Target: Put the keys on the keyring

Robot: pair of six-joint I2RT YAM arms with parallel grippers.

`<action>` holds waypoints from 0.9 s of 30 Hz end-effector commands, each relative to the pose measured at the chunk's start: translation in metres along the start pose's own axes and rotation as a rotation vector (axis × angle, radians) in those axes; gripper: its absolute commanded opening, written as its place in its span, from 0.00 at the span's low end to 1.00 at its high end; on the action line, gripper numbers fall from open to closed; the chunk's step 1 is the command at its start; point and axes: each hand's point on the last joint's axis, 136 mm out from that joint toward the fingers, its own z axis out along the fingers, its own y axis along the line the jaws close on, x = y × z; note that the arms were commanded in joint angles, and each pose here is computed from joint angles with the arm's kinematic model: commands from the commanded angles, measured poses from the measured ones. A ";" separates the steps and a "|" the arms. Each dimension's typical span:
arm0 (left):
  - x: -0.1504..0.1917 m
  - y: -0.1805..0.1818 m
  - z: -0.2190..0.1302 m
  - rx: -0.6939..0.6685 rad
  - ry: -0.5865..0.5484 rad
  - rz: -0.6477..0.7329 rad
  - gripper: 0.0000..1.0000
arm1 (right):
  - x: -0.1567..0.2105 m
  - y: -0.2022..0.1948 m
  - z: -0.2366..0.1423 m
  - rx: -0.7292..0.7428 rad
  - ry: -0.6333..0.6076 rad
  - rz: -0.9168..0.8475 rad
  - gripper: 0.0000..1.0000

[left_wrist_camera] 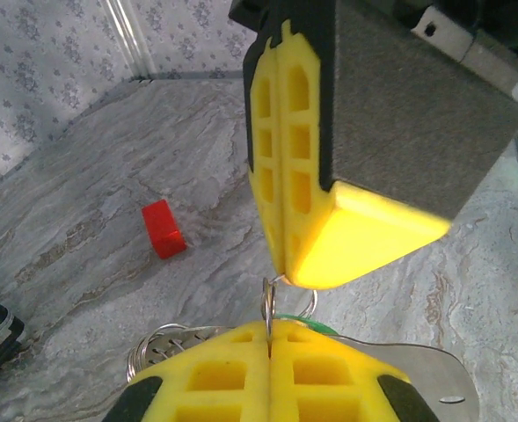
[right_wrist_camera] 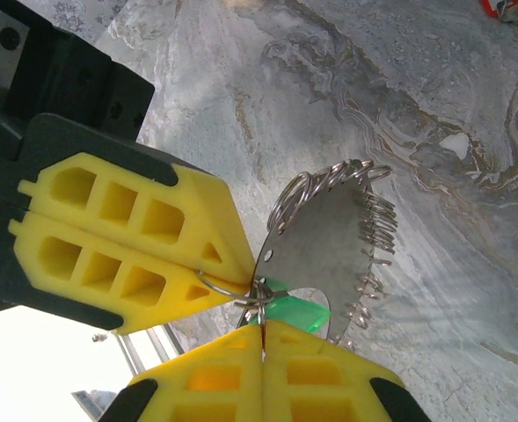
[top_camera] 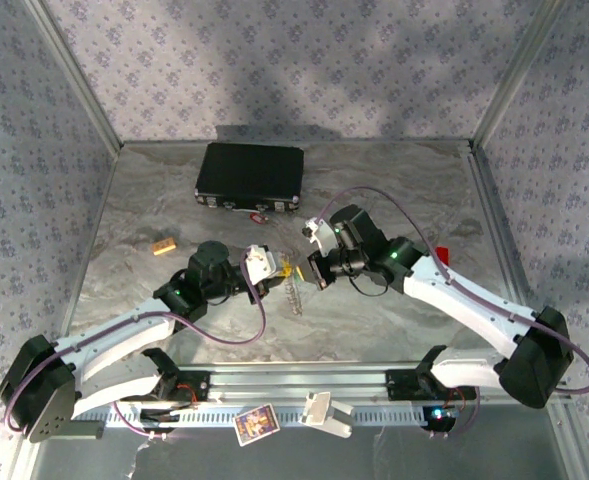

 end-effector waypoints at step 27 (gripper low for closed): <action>-0.033 -0.016 0.006 0.128 -0.136 -0.197 0.00 | 0.003 -0.001 -0.050 0.057 -0.444 -0.641 0.50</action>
